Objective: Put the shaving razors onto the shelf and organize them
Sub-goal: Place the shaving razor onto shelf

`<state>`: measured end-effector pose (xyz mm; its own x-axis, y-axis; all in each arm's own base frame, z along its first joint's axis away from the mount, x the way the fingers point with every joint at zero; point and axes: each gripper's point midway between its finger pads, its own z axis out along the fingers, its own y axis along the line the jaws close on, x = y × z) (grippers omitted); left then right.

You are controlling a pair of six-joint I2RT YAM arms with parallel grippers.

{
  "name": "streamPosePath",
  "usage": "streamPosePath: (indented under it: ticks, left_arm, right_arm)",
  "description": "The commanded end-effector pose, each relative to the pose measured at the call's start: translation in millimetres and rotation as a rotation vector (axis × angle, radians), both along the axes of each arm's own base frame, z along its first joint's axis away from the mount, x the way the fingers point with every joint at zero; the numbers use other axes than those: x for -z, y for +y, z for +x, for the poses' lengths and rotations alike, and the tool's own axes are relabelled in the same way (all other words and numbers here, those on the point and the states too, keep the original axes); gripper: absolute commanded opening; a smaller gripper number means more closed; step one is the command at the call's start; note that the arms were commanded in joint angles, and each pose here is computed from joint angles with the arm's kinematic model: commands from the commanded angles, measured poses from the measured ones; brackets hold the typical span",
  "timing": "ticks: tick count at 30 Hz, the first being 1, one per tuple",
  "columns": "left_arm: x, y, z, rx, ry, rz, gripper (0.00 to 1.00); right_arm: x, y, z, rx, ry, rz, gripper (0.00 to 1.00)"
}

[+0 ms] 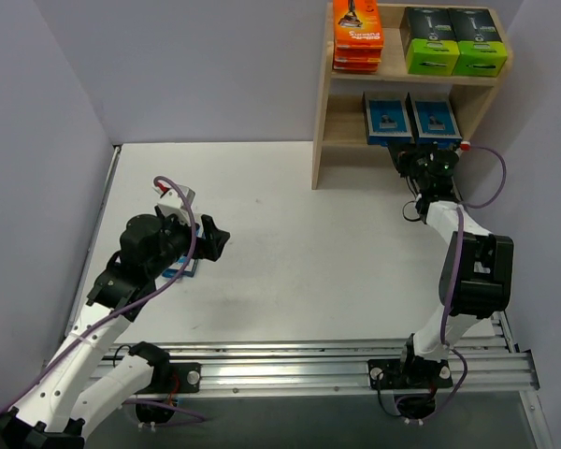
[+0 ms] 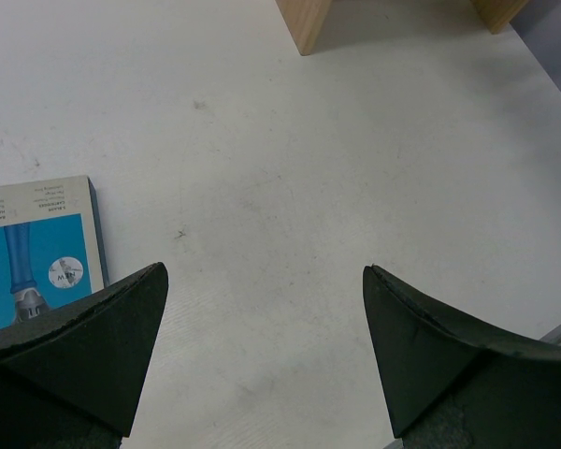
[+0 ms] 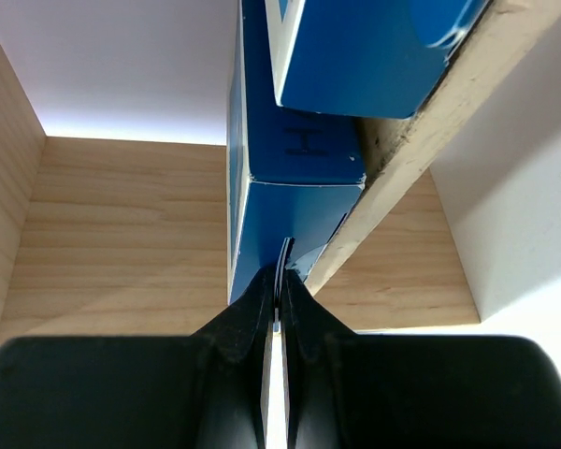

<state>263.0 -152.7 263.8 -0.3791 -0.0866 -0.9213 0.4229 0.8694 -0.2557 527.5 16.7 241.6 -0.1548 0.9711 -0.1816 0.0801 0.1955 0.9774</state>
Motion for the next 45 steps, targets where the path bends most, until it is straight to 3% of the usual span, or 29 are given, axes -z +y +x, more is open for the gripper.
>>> streamPosePath:
  ticks: [1, 45]
  left_arm:
    - [-19.9, -4.5, 3.0, 0.01, -0.053, -0.024, 0.94]
    - [-16.9, -6.3, 3.6, 0.015, -0.044, -0.018, 0.94]
  right_arm:
    - [-35.5, -8.0, 7.4, 0.012, -0.102, -0.004, 0.0]
    - [-6.8, -29.2, 6.7, 0.065, -0.06, 0.053, 0.0]
